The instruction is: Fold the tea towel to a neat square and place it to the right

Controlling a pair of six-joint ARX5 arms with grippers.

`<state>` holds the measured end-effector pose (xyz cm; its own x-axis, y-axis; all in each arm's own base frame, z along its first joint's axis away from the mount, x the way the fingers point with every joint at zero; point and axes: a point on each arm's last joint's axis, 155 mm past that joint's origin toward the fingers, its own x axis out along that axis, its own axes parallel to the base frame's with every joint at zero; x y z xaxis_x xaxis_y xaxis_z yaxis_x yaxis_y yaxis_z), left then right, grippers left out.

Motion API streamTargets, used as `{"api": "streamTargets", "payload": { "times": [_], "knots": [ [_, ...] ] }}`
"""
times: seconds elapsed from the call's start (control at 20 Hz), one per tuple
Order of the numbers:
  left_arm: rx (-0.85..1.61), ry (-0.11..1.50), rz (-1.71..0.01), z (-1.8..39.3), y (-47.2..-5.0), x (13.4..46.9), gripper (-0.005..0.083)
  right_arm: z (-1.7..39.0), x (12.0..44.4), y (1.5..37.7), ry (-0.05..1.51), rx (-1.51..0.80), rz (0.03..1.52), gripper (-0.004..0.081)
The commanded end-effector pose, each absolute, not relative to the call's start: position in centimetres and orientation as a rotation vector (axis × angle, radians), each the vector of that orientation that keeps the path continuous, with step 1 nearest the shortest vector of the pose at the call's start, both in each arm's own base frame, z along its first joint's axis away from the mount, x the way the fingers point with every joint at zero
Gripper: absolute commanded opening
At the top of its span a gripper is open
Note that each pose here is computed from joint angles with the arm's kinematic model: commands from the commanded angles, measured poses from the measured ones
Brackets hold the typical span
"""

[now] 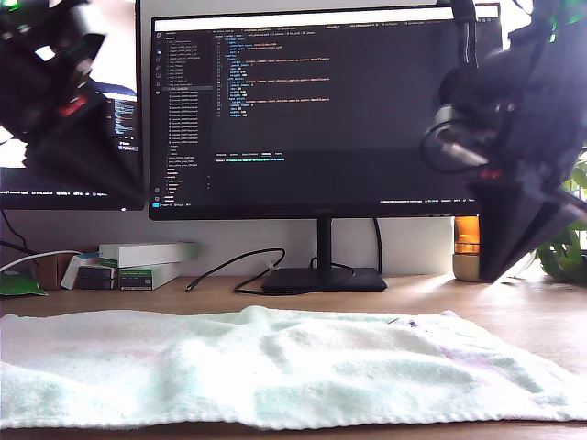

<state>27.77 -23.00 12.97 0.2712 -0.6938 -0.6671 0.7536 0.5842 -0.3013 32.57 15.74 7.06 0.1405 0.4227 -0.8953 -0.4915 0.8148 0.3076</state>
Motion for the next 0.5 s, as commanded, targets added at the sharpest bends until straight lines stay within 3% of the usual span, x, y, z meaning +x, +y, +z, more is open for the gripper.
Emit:
{"api": "streamTargets", "payload": {
  "times": [0.0,0.25,0.45],
  "knots": [
    [0.063,0.901,-0.96,11.4,-22.7,27.9,-0.0024,7.1,32.6,16.0,1.26,-0.094,0.663,-0.0013],
    [0.089,0.945,-1.04,9.9,-25.2,26.0,-0.0024,6.5,32.7,14.1,1.318,-0.051,0.519,-0.0008],
    [0.088,0.933,-1.058,10.3,-26.0,25.7,-0.0024,6.2,34.8,14.2,1.266,-0.002,0.451,0.0227]
  ]
}}
